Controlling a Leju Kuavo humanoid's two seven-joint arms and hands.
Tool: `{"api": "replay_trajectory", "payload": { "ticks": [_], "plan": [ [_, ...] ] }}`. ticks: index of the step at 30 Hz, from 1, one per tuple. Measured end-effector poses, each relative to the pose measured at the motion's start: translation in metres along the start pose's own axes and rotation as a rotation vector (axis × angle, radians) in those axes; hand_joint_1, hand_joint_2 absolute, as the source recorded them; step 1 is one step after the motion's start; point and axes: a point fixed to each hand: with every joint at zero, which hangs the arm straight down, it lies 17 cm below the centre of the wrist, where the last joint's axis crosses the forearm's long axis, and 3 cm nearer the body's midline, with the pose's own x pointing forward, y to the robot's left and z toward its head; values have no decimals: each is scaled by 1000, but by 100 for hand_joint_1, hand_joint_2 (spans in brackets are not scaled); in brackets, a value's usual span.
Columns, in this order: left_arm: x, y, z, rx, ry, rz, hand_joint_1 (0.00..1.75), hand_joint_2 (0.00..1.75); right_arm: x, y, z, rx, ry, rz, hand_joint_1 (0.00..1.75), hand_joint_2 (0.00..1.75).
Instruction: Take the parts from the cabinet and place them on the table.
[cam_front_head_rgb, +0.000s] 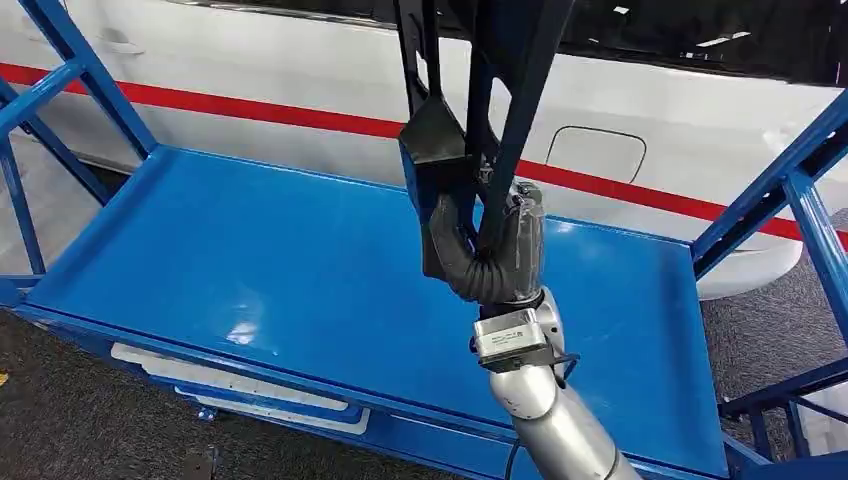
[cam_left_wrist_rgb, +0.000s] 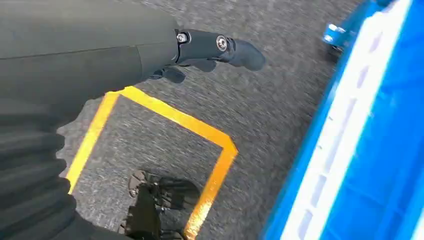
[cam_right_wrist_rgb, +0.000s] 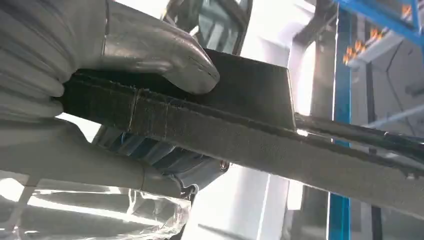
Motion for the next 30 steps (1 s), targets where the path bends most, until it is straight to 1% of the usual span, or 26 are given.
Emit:
{"api": "replay_trajectory", "payload": {
  "ticks": [3,10,17,30],
  "plan": [
    [-1,1,0,5,1,7,0,175,0,5,0,18,5,-28,175,175],
    [5,-10,2,-55,-26,59,0,175,-3,8,-3,35,10,-51,175,175],
    [8,-12,2,-67,-32,75,0,175,-4,9,-8,48,11,-76,175,175],
    [7,-12,3,-68,-36,84,0,175,-11,9,0,53,26,-78,175,175]
  ]
}}
